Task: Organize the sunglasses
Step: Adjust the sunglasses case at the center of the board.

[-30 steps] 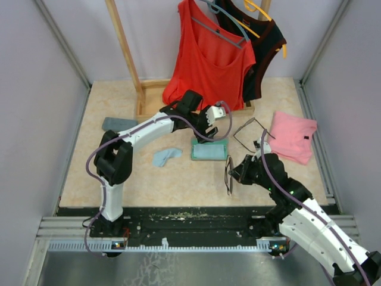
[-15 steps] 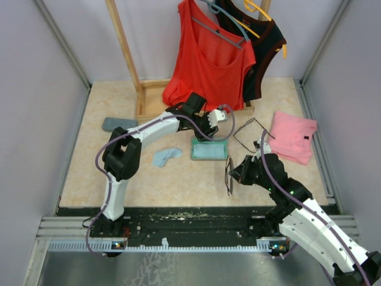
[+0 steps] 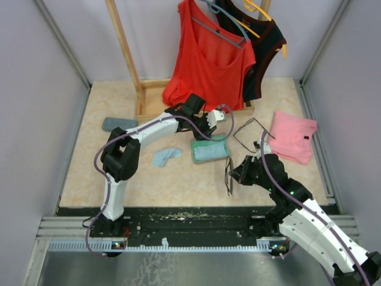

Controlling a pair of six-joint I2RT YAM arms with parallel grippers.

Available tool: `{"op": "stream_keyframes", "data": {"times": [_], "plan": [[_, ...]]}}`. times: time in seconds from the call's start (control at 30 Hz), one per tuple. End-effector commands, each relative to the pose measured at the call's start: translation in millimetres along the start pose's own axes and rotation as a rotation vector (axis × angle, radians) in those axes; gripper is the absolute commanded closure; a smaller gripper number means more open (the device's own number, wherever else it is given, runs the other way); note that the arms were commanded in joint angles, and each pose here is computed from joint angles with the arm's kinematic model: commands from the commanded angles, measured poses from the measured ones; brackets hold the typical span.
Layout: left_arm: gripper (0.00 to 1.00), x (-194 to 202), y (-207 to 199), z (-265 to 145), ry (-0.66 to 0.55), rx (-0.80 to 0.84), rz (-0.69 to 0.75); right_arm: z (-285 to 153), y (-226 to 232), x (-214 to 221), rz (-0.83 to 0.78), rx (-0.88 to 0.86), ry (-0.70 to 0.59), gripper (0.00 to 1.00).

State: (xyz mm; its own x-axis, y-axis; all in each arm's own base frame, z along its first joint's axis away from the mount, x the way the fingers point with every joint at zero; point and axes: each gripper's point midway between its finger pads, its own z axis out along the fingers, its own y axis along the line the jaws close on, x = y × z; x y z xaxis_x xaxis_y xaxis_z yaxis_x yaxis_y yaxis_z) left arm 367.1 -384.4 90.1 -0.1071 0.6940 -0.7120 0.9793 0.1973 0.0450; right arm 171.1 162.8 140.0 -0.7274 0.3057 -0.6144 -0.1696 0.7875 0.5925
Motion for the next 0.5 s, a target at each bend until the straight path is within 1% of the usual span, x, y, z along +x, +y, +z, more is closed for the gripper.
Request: {"op": "stream_keyframes", "data": {"times": [0.0,0.1,0.17,0.27,0.33,0.4,0.47], "plan": [[0.75,-21,-12,-25,-0.06,-0.008,-0.035,0,10,-10,0.005,-0.044,-0.043,1.0],[0.78,-20,-8,-35,-0.061,-0.064,-0.082,2,10,-10,0.009,-0.049,-0.042,1.0],[0.79,-15,-4,-41,-0.045,-0.126,-0.144,4,11,-11,0.016,-0.057,-0.047,1.0],[0.79,-5,5,-52,-0.023,-0.241,-0.275,8,15,-14,0.03,-0.079,-0.066,1.0],[0.81,2,2,-58,-0.02,-0.281,-0.377,10,18,-18,0.039,-0.09,-0.081,1.0],[0.85,6,1,-68,-0.046,-0.346,-0.472,11,23,-22,0.052,-0.107,-0.097,1.0],[0.86,15,-1,-75,-0.063,-0.4,-0.571,11,27,-28,0.064,-0.121,-0.117,1.0]]}}
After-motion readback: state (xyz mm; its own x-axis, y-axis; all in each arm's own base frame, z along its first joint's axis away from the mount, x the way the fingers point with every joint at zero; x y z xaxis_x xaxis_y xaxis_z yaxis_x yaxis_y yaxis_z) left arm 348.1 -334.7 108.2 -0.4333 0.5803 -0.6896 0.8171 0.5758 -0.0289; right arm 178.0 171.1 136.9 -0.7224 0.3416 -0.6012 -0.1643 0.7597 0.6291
